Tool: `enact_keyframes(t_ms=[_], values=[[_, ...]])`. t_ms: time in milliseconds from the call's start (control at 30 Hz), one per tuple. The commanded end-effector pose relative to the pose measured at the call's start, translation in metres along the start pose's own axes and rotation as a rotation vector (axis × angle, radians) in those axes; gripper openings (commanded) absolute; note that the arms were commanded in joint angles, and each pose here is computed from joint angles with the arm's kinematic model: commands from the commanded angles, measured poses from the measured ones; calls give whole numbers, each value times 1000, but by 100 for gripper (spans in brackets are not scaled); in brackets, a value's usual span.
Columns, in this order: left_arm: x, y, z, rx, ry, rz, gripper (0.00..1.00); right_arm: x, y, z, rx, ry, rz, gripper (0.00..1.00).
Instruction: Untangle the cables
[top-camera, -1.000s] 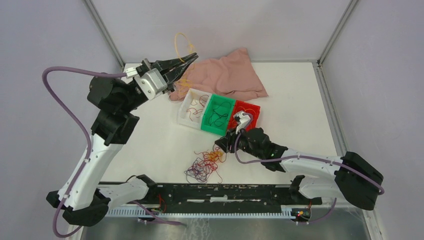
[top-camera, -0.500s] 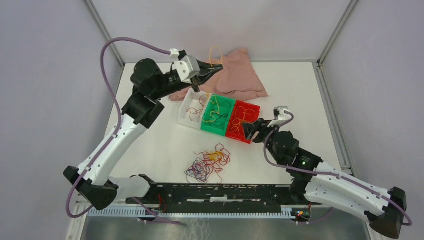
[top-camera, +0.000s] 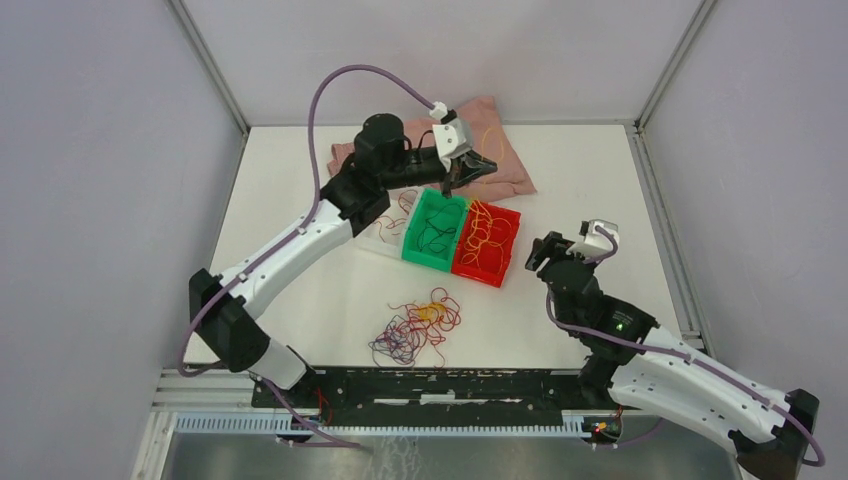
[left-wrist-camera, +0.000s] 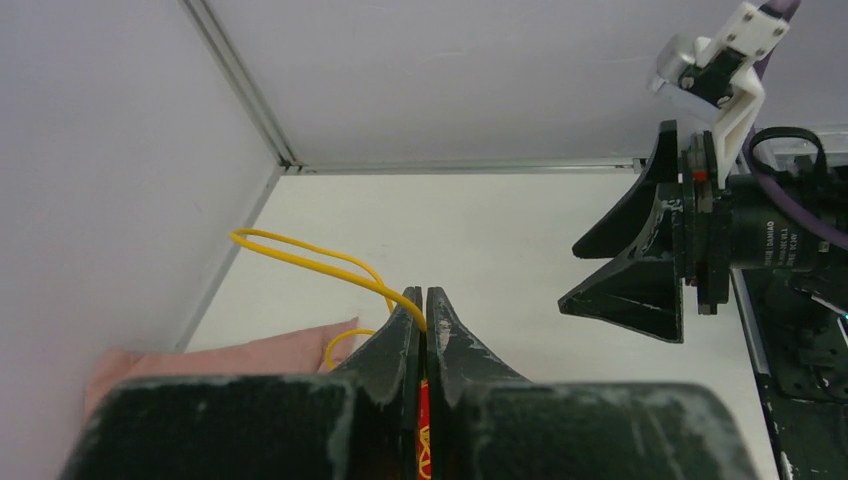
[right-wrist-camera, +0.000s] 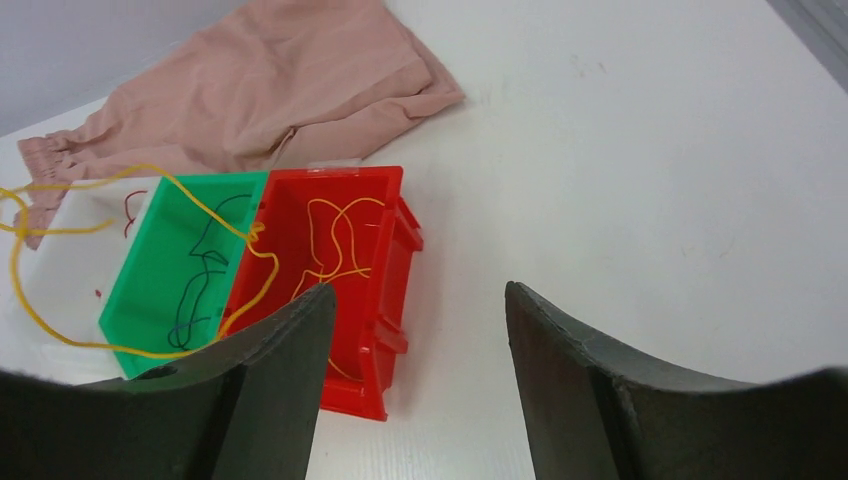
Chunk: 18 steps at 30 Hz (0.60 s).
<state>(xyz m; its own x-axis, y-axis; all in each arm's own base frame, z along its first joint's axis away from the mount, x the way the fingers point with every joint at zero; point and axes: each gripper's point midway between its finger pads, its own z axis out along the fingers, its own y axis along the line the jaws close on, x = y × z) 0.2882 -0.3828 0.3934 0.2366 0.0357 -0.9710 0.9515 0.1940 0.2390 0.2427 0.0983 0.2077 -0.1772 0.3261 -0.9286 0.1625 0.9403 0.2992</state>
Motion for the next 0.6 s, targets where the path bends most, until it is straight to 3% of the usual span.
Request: enact_keyframes(t_ms=[0,467,567], values=[[-5,2,17,27,-34,-9,3,-25,-10,-1,65,-68,54,70],[125,8,59,55,201,-118,3,-29,-26,5,98,-80,67,71],[148,-2,53,73,252,-149,9,-30,-27,6,94,-77,74,71]])
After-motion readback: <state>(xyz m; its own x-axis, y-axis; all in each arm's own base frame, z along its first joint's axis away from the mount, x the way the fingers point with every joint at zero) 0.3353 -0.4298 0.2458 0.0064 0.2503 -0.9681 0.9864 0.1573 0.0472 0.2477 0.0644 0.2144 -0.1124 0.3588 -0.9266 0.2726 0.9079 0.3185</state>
